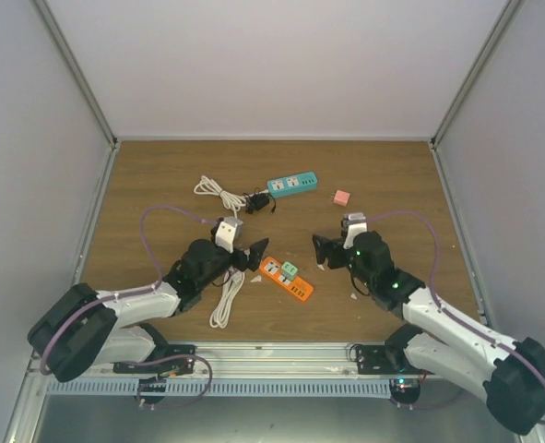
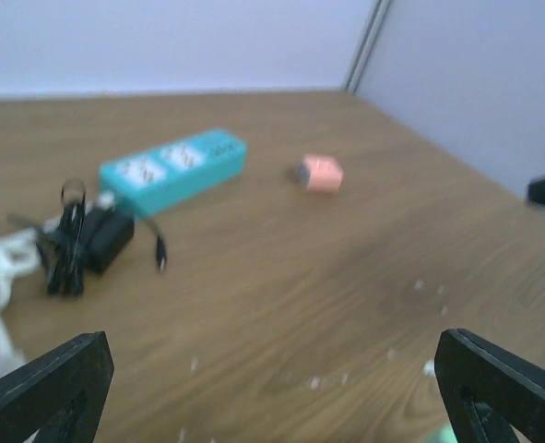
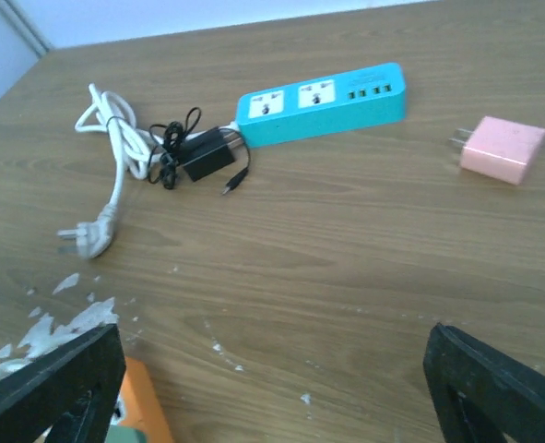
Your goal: Insert the plug
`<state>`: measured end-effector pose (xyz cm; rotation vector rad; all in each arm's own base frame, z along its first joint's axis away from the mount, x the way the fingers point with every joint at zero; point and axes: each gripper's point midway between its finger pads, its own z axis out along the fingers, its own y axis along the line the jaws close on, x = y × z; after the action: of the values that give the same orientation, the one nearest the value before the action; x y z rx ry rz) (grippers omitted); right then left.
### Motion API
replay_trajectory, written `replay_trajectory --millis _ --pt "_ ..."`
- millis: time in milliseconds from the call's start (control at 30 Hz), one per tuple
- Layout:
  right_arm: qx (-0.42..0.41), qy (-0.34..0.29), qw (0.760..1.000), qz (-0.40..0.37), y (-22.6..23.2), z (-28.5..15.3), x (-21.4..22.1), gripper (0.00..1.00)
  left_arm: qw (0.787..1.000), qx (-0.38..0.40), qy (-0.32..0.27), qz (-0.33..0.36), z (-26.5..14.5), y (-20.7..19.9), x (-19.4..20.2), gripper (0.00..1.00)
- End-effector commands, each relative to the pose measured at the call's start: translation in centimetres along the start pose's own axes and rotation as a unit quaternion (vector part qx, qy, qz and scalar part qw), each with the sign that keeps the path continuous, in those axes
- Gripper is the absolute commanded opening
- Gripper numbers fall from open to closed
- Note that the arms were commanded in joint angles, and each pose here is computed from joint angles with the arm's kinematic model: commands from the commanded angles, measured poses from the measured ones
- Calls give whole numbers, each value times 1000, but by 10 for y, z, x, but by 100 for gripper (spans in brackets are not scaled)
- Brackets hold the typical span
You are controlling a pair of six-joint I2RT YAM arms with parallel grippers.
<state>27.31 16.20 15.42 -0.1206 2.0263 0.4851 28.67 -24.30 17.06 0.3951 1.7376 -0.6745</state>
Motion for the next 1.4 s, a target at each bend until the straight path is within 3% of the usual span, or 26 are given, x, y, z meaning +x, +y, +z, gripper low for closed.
replay_trajectory --millis 0,133,367,433,467,900,1367 --pt "-30 123 989 -82 23 -1 32 87 997 4 66 -51 0 18 40 99" --pt "-104 166 975 -108 75 -17 61 72 991 9 108 -77 11 35 64 89" --pt "-219 278 923 -151 129 -32 127 19 988 36 121 -90 22 36 79 67" --pt "-215 315 912 -151 126 -26 148 4 988 34 120 -88 23 39 79 64" --pt "-207 325 911 -149 123 -22 155 1 989 32 119 -87 22 41 78 62" --pt "-147 330 927 -100 82 38 152 1 984 49 142 -94 28 38 100 41" --pt "-111 261 956 -81 64 91 115 1 974 111 178 -91 84 3 124 38"
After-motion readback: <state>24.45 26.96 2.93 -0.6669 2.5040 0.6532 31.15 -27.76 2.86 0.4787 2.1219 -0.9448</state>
